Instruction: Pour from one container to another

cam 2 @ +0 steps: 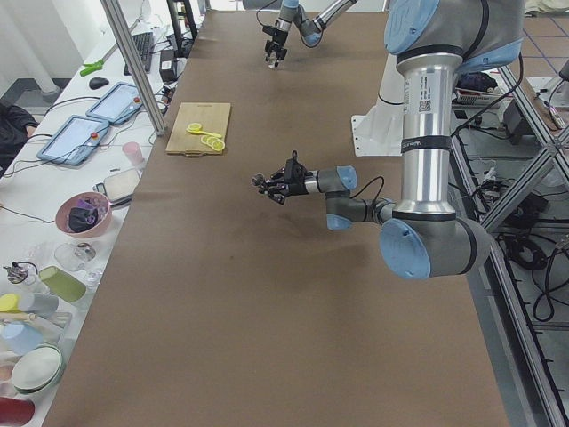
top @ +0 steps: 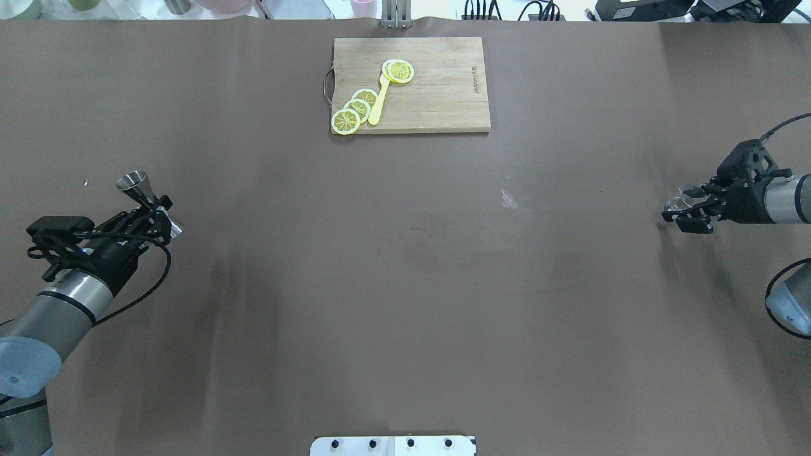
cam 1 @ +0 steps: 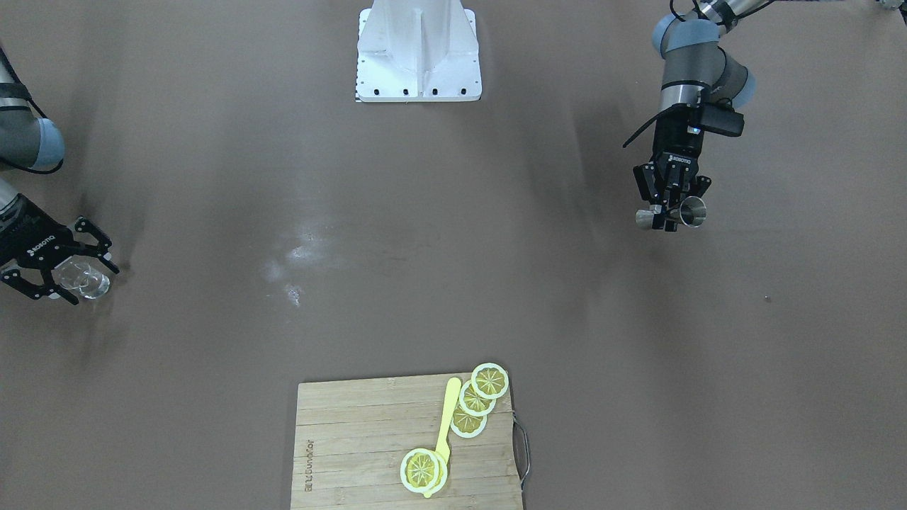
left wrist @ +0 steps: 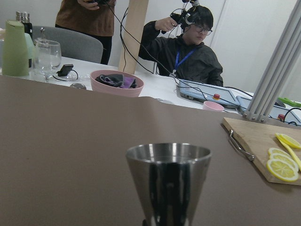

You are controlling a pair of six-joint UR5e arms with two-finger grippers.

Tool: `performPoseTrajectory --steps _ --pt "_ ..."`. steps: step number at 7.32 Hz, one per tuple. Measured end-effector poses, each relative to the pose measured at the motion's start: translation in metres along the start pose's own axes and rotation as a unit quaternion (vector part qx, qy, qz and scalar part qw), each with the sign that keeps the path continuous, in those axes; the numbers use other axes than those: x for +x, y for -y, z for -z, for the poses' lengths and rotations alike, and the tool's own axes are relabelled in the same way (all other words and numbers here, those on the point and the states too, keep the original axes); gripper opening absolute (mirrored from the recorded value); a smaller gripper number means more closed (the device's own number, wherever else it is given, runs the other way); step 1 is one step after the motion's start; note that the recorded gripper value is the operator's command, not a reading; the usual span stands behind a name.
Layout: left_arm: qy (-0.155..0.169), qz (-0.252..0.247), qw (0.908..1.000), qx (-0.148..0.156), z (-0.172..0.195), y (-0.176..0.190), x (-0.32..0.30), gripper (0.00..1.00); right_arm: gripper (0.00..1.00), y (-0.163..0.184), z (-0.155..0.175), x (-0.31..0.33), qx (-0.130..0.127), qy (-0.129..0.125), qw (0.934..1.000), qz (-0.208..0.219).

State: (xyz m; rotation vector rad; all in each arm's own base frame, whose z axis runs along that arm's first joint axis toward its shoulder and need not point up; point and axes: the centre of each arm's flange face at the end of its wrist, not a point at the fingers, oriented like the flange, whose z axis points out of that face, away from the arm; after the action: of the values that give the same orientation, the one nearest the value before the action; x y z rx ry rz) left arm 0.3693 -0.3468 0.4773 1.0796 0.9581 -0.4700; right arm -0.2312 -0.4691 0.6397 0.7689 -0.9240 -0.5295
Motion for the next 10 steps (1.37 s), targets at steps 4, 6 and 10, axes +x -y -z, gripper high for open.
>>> performPoseTrajectory --steps 4,6,10 --pt "-0.035 -0.132 0.9906 0.005 -0.024 0.025 0.044 0.00 0.00 0.009 0.011 0.003 0.013 -0.002 0.9995 0.027" --pt "-0.064 -0.161 0.9849 -0.004 -0.039 0.042 0.071 0.00 0.00 0.026 0.026 0.000 0.029 0.010 0.9990 0.033" --pt "-0.148 -0.222 0.9628 -0.042 -0.089 0.063 0.134 0.00 0.00 0.071 0.052 -0.022 0.061 0.063 0.9871 0.134"
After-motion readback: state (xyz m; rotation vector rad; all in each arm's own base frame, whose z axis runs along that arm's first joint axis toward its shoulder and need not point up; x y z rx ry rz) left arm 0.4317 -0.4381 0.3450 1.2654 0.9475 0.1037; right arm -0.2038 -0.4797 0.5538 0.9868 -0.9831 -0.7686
